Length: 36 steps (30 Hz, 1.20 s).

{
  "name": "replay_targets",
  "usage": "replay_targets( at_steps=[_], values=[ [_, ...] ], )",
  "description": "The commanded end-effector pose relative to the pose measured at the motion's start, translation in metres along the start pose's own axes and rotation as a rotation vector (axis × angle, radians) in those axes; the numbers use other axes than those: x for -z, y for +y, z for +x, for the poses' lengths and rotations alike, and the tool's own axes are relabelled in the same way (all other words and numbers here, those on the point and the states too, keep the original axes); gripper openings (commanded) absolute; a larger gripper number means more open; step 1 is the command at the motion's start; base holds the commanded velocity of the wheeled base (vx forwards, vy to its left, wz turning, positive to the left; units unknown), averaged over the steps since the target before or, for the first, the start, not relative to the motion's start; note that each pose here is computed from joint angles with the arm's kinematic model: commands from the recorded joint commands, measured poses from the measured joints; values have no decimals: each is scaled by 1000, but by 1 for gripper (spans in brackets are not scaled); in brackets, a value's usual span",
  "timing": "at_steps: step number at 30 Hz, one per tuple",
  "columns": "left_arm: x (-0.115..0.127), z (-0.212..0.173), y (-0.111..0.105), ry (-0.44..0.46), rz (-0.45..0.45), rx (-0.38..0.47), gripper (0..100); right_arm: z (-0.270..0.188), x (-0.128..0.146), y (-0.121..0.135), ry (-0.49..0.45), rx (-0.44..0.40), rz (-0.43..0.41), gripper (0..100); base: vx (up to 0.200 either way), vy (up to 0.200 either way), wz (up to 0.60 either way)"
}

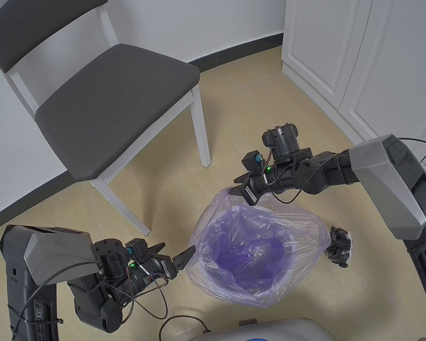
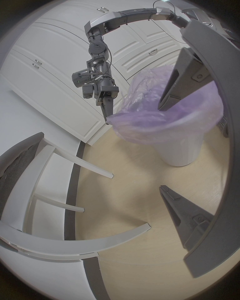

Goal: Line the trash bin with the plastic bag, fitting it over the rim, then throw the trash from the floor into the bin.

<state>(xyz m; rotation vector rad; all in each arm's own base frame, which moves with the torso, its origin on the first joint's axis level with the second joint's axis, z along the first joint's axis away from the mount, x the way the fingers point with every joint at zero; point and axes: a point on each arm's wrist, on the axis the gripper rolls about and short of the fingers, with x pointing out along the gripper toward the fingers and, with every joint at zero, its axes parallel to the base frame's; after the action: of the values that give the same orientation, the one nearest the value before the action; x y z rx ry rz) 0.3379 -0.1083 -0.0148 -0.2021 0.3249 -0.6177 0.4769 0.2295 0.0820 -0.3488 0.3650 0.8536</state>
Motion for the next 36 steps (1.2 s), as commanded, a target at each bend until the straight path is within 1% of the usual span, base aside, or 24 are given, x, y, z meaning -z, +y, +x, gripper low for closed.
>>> replay_targets(
  at_steps=[1, 4, 8, 10, 11, 12, 13, 14, 15, 16, 17, 19, 22, 24, 25, 26, 28, 29, 31, 34, 36],
  values=[
    [-5, 0, -1, -24, 9, 4, 100, 2, 3, 2, 6, -4, 2, 100, 0, 0, 0],
    [-10, -2, 0, -41, 14, 0, 100, -13, -11, 1, -11, 12, -3, 100, 0, 0, 0],
    [-19, -3, -2, -69, 34, -3, 100, -31, -21, -1, -21, 32, -4, 100, 0, 0, 0],
    [-29, 2, -6, -112, 52, -7, 100, -47, -26, -8, -20, 67, 4, 100, 0, 0, 0],
    [-29, 2, -6, -112, 52, -7, 100, -47, -26, -8, -20, 67, 4, 100, 0, 0, 0],
    [-39, 7, -8, -154, 70, -7, 100, -57, -28, -12, -21, 86, 6, 100, 0, 0, 0],
    [-42, 8, -9, -169, 78, -4, 100, -59, -29, -12, -20, 88, 8, 100, 0, 0, 0],
    [-49, 10, -11, -193, 91, 5, 100, -66, -27, -11, -5, 89, 15, 100, 0, 0, 0],
    [-49, 11, -11, -195, 93, 5, 100, -67, -26, -11, -3, 91, 15, 100, 0, 0, 0],
    [-53, 17, -15, -199, 109, 19, 100, -83, -21, -5, 45, 94, 16, 100, 0, 0, 0],
    [-54, 20, -16, -189, 116, 22, 100, -90, -17, -2, 62, 90, 13, 100, 0, 0, 0],
    [-54, 26, -16, -138, 143, 13, 100, -101, -10, 5, 97, 77, -6, 100, 0, 0, 0],
    [-57, 37, -13, -76, 209, -8, 100, -117, 2, 14, 148, 57, -30, 100, 0, 0, 0],
    [-61, 46, -17, -60, 237, -24, 100, -128, 12, 20, 181, 46, -31, 100, 0, 0, 0],
    [-61, 46, -17, -60, 237, -24, 100, -128, 12, 20, 181, 46, -31, 100, 0, 0, 0],
    [-65, 52, -24, -49, 244, -26, 100, -134, 20, 26, 194, 40, -36, 100, 0, 0, 0],
    [-66, 55, -26, -44, 244, -25, 100, -136, 23, 26, 196, 42, -35, 100, 0, 0, 0],
    [-69, 64, -31, -7, 253, -22, 100, -137, 34, 27, 191, 51, -37, 100, 0, 0, 0],
    [-72, 67, -31, 18, 270, -33, 100, -136, 38, 27, 179, 60, -38, 100, 0, 0, 0],
    [-79, 78, -32, 46, 325, -93, 100, -133, 46, 26, 166, 72, -39, 100, 0, 0, 0],
    [-81, 81, -34, 52, 334, -109, 100, -129, 52, 24, 170, 76, -36, 100, 0, 0, 0]
  ],
)
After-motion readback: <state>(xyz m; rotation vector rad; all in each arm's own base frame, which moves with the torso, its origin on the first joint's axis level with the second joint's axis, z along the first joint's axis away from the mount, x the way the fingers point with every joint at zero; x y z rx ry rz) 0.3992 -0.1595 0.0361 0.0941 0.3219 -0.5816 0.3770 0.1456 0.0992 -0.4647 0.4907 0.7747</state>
